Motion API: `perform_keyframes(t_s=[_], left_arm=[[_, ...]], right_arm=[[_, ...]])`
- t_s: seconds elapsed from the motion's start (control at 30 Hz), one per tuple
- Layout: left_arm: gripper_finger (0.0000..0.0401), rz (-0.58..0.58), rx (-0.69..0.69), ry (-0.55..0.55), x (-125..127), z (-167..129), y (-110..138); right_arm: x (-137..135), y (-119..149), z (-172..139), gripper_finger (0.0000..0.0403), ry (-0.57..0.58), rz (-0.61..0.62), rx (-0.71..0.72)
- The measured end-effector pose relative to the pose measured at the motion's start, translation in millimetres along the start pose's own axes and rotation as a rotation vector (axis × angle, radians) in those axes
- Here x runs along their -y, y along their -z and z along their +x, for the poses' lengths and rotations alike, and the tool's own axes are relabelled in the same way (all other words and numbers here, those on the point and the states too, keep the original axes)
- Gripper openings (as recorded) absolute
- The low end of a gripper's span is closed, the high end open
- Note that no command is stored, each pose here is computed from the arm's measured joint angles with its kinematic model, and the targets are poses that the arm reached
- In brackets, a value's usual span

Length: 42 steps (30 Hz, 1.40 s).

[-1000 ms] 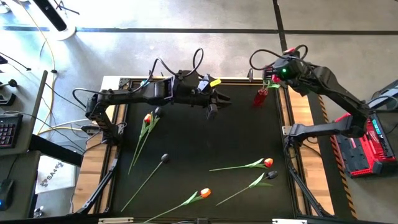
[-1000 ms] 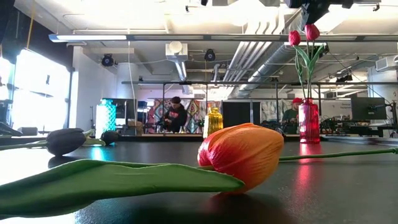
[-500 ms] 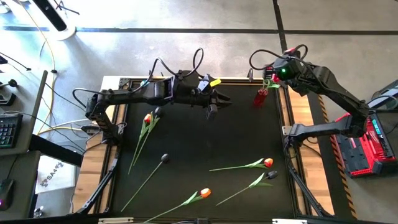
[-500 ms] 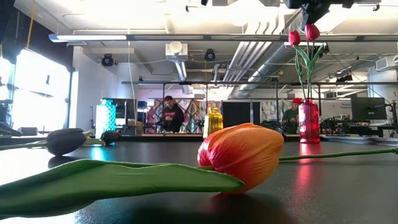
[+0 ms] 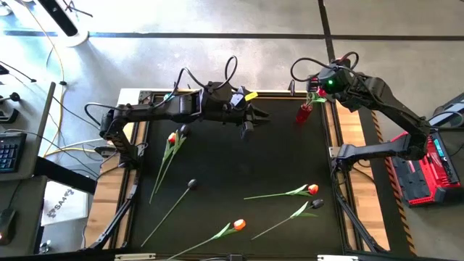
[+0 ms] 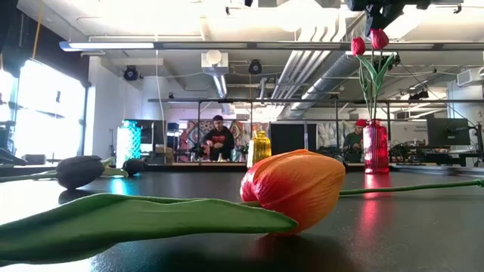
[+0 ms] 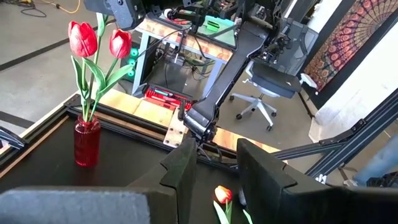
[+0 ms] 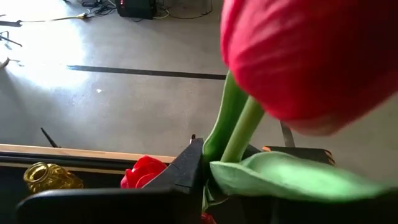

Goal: Sort flowers into vase by color
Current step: Put the red flower into the red vase

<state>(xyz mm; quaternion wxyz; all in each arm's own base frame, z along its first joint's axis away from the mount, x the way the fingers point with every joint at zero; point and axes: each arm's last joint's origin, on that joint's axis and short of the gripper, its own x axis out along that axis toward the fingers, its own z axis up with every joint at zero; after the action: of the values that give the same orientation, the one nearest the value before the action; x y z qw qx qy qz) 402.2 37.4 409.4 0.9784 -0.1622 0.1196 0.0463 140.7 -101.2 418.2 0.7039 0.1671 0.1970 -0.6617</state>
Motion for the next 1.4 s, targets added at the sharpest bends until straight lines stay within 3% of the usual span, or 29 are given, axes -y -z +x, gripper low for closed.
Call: perform_keyframes(t_s=[1.03,1.3,1.4], left_arm=[[0.0105,-0.001,0.004,-0.012,-3.6,-0.1,-1.1],[0.0105,0.005,0.006,-0.018,-6.1,-0.3,-1.9],[0.0105,0.004,0.007,-0.020,-7.1,-0.3,-2.3]], right_arm=[[-1.1,-2.8,-0.5,0.0072,0.014,-0.076,0.039],[-0.7,-2.2,-0.5,0.0008,0.018,-0.102,0.034],[-0.7,-2.2,-0.5,0.0009,0.017,-0.108,0.034]])
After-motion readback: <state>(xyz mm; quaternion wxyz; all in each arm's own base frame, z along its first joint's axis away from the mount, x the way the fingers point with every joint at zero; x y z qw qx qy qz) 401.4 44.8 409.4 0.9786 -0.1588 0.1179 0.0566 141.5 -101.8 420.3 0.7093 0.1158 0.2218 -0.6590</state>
